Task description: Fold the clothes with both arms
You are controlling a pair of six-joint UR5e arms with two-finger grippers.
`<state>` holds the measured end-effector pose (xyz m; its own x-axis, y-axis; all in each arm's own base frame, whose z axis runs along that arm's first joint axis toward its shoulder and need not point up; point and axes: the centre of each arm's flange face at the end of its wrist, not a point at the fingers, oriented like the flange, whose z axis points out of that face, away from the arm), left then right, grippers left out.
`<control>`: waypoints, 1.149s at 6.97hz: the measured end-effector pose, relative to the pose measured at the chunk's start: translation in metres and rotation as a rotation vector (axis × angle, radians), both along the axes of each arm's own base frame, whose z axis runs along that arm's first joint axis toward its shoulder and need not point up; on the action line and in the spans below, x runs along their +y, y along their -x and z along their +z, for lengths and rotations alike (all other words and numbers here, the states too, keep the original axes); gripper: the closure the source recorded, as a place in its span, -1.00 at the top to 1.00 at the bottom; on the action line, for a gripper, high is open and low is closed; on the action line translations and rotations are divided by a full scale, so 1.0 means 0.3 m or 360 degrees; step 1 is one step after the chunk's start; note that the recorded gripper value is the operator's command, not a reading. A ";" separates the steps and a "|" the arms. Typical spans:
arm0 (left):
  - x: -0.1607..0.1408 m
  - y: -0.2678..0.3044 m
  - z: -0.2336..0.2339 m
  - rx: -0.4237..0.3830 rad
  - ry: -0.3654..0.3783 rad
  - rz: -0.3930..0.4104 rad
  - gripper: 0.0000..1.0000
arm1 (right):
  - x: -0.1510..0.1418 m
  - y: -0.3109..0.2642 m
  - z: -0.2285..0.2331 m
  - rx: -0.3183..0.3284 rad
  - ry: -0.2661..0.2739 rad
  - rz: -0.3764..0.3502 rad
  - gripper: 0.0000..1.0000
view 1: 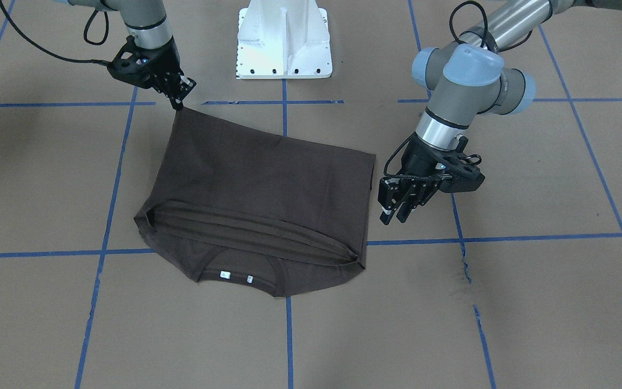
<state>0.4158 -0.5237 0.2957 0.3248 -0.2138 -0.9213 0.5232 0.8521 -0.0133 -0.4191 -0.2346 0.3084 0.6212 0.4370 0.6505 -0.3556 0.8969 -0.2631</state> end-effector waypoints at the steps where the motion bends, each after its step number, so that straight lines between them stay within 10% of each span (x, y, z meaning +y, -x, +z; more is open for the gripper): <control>1: 0.009 0.006 -0.020 0.0020 -0.0004 0.0003 -0.01 | 0.146 0.009 -0.027 -0.0004 0.0094 -0.0093 -1.00; 3: 0.072 0.026 -0.085 0.0129 0.0055 0.0017 0.01 | 0.358 0.011 -0.050 0.0081 0.0163 -0.0280 0.99; 5: 0.218 0.024 -0.123 0.0284 0.0279 0.0091 0.11 | 0.401 -0.015 -0.062 0.0151 0.0231 -0.0219 1.00; 8: 0.504 -0.122 0.007 0.0223 0.0465 0.0126 0.24 | 0.170 -0.093 -0.109 0.0084 0.0233 0.0086 1.00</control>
